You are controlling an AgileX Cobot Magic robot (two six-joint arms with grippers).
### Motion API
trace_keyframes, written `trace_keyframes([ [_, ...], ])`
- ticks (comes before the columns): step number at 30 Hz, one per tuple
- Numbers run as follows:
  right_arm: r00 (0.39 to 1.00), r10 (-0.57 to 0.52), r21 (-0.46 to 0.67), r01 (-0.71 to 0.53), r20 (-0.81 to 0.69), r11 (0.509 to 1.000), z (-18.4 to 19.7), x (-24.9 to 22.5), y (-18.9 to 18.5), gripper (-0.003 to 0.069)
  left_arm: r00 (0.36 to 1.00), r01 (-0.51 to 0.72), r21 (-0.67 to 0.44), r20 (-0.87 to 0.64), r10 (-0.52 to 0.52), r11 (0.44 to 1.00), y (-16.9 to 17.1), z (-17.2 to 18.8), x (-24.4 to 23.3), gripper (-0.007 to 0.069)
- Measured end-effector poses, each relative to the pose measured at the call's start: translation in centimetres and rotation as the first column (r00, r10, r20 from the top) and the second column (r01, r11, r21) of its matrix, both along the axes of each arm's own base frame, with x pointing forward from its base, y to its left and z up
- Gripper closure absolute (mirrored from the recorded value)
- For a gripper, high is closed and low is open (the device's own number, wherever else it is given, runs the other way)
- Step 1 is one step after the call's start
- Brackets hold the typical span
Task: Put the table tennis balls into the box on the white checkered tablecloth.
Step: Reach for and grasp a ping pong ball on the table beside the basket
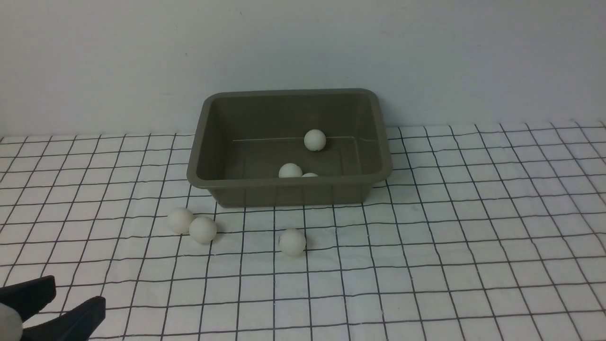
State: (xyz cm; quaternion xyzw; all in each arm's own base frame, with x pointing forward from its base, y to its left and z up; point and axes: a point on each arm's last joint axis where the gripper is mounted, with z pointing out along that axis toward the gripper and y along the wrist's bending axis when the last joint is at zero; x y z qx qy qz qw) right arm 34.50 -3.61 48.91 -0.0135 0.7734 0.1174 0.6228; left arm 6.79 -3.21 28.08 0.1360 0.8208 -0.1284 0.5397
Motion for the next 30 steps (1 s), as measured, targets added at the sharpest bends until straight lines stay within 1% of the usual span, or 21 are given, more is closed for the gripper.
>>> trace_keyframes([
  [2, 0.999, -0.033, 0.071, 0.034, -0.016, 0.997, 0.0, -0.1, -0.8, 0.0279, 1.0, 0.001, -0.005, 0.0, -0.001, 1.0, 0.0, 0.0, 0.0, 0.021],
  [4, 0.999, -0.044, 0.095, 0.046, -0.024, 0.994, 0.0, -0.2, -1.1, 0.0279, 1.0, 0.002, -0.014, -0.001, -0.002, 1.0, -0.1, 0.0, 0.0, 0.021],
  [7, 0.999, -0.024, 0.092, 0.028, -0.039, 0.995, -0.2, -0.2, -1.0, 0.0279, 1.0, 0.003, -0.017, -0.001, -0.003, 1.0, -0.1, 0.1, 0.0, 0.021],
  [9, 0.998, 0.011, 0.09, -0.005, -0.062, 0.996, -0.4, -0.4, -0.7, 0.0279, 1.0, 0.003, -0.018, -0.001, -0.003, 1.0, -0.1, 0.1, 0.0, 0.021],
  [12, 0.998, 0.018, 0.084, -0.013, -0.062, 0.996, -0.4, -0.4, -0.6, 0.0279, 1.0, 0.003, -0.019, -0.001, -0.003, 1.0, -0.1, 0.1, 0.0, 0.021],
  [15, 0.997, 0.054, -0.002, -0.054, -0.063, 0.999, -0.5, -0.6, -0.4, 0.0281, 1.0, 0.003, -0.02, -0.001, -0.003, 1.0, -0.1, 0.1, 0.0, 0.021],
  [17, 0.996, 0.073, -0.081, -0.078, -0.053, 0.994, -0.1, -1.2, -0.3, 0.0281, 1.0, 0.003, -0.02, -0.001, -0.003, 1.0, -0.1, 0.1, 0.0, 0.021],
  [20, 0.998, 0.061, -0.215, -0.061, -0.007, 0.975, 1.5, -3.2, -0.1, 0.0281, 1.0, 0.003, -0.021, -0.001, -0.003, 1.0, -0.1, 0.1, 0.0, 0.021],
  [22, 0.999, 0.041, -0.271, -0.033, 0.025, 0.962, 2.7, -4.9, 0.0, 0.0281, 1.0, 0.003, -0.021, -0.001, -0.003, 1.0, -0.1, 0.1, 0.0, 0.021],
  [24, 0.998, 0.032, -0.297, -0.016, 0.049, 0.955, 3.5, -6.0, 0.2, 0.0281, 1.0, 0.003, -0.021, -0.001, -0.003, 1.0, -0.1, 0.1, 0.0, 0.021],
  [25, 0.996, 0.027, -0.32, 0.004, 0.091, 0.947, 4.7, -7.9, 0.6, 0.0281, 1.0, 0.003, -0.021, -0.001, -0.003, 1.0, -0.1, 0.1, 0.0, 0.021],
  [27, 0.991, 0.032, -0.329, 0.014, 0.132, 0.944, 5.8, -9.6, 1.0, 0.0281, 1.0, 0.003, -0.021, -0.001, -0.003, 1.0, -0.1, 0.1, 0.0, 0.021],
  [30, 0.979, 0.085, -0.333, -0.018, 0.187, 0.943, 7.1, -11.7, 2.3, 0.0281, 1.0, 0.004, -0.02, 0.0, -0.004, 1.0, -0.1, 0.1, 0.0, 0.021],
])
